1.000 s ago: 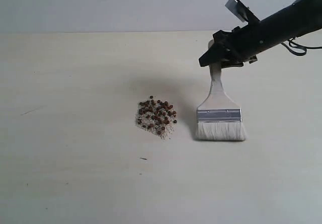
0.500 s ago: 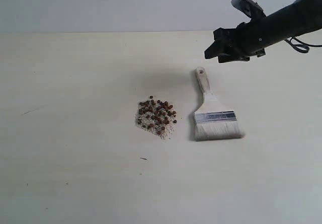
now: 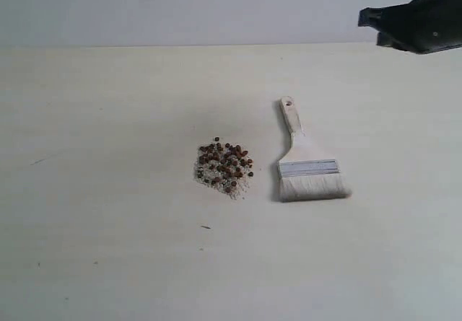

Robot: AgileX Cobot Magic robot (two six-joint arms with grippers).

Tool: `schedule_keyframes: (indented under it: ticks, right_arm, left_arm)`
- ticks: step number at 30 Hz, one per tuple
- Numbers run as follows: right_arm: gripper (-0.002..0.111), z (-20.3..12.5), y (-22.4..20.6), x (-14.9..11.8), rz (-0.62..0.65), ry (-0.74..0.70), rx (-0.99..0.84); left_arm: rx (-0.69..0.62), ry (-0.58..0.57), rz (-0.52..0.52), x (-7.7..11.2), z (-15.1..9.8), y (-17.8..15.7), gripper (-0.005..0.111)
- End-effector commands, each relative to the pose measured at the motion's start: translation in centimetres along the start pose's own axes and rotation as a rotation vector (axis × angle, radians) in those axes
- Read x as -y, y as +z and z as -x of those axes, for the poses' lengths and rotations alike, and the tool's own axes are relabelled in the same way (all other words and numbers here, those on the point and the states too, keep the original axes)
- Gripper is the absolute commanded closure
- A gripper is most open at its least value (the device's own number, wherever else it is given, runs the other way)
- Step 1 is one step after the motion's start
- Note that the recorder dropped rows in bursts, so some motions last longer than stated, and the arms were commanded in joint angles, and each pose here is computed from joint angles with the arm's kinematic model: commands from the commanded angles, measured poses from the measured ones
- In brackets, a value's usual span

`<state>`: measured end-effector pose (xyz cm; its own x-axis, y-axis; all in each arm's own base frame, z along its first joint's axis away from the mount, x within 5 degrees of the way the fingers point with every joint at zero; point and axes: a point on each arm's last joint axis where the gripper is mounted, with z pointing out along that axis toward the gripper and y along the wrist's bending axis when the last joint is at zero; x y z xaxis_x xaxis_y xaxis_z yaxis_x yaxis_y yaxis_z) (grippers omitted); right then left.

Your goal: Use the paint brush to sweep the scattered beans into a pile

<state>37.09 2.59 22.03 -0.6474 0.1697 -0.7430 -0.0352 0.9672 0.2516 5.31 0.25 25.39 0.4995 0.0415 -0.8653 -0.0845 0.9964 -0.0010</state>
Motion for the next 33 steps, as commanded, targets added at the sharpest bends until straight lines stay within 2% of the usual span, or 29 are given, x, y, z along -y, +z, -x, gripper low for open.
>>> schedule_keyframes:
  ticks: [1, 5, 9, 16, 21, 28, 33]
  right_arm:
    - [0.108, -1.4, -6.4, -0.4, -0.139, -0.069, 0.181]
    - [0.108, -4.3, -11.2, -1.6, -0.146, -0.096, 0.272]
    - [0.108, -7.1, -15.6, -2.5, -0.073, -0.127, 0.351]
    - [0.108, -12.3, -21.3, -1.4, 0.005, -0.094, 0.515]
    - [0.108, -15.2, -23.3, -1.0, 0.095, -0.084, 0.594]
    - [0.108, -17.0, -24.3, -2.2, 0.323, 0.028, 0.515]
    - [0.108, -17.2, -24.4, -2.4, 0.347, 0.025, 0.5]
  left_arm:
    - [0.002, -0.008, -0.003, 0.0, 0.0, 0.0, 0.107]
    - [0.002, -0.008, -0.003, 0.0, 0.0, 0.0, 0.107]
    - [0.002, -0.008, -0.003, 0.0, 0.0, 0.0, 0.107]
    - [0.002, -0.008, -0.003, 0.0, 0.0, 0.0, 0.107]
    - [0.002, -0.008, -0.003, 0.0, 0.0, 0.0, 0.107]
    - [0.002, -0.008, -0.003, 0.0, 0.0, 0.0, 0.107]
    - [0.002, -0.008, -0.003, 0.0, 0.0, 0.0, 0.107]
